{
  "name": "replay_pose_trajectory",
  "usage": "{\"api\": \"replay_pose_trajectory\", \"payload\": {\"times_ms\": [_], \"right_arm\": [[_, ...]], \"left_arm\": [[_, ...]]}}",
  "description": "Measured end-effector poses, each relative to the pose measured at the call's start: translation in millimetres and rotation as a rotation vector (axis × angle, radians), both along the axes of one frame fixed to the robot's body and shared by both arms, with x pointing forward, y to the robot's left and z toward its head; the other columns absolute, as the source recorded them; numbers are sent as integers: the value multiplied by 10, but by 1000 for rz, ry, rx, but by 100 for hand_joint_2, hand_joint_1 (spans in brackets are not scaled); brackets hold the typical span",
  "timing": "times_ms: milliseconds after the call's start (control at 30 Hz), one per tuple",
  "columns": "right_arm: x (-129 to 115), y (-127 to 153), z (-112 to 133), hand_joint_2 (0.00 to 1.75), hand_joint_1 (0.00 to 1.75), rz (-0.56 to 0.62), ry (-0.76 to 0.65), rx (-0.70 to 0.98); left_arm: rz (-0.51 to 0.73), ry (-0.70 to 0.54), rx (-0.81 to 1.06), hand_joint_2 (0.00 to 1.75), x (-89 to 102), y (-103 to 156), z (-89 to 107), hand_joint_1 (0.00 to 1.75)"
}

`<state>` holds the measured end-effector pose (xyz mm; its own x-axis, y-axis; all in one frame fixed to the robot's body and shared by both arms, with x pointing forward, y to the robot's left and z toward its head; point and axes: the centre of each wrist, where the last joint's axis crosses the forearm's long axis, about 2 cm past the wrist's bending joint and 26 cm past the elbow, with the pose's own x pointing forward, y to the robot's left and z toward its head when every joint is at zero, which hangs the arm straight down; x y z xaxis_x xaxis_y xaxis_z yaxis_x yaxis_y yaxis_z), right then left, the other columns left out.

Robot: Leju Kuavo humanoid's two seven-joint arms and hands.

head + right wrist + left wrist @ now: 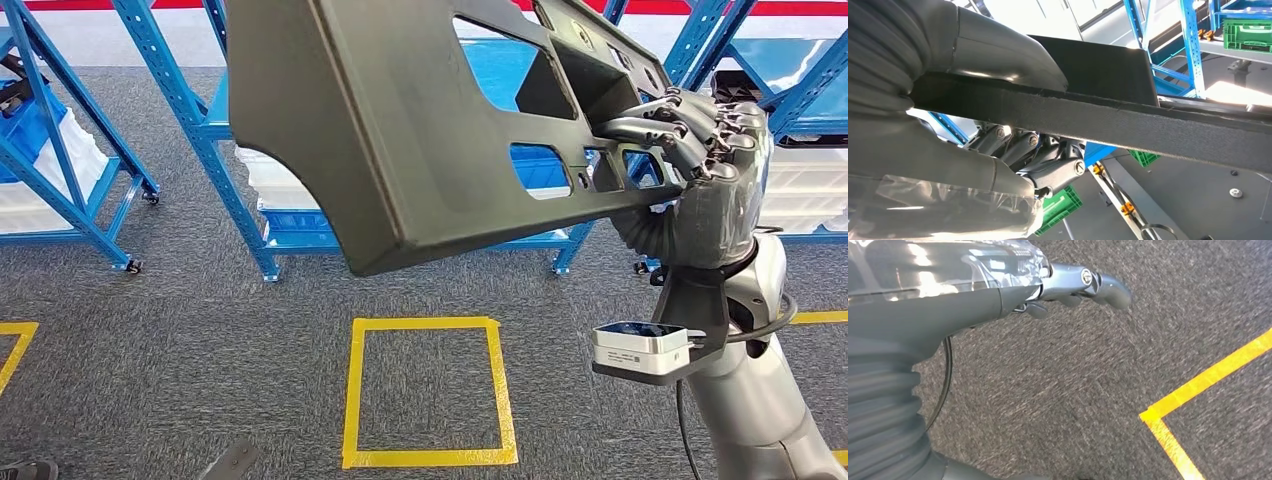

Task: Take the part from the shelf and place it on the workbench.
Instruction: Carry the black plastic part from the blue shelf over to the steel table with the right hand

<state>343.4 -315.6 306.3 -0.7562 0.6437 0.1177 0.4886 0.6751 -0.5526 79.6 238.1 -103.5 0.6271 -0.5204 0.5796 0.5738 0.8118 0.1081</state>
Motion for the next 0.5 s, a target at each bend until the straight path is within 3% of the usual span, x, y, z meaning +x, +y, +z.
{"api": "replay_pose_trajectory", "payload": {"times_ms": [500], "right_arm": [[-44, -11, -133, 175, 175, 22, 44, 27]], "left_arm": [[-8, 23, 12, 175, -63, 43, -15, 0]]}}
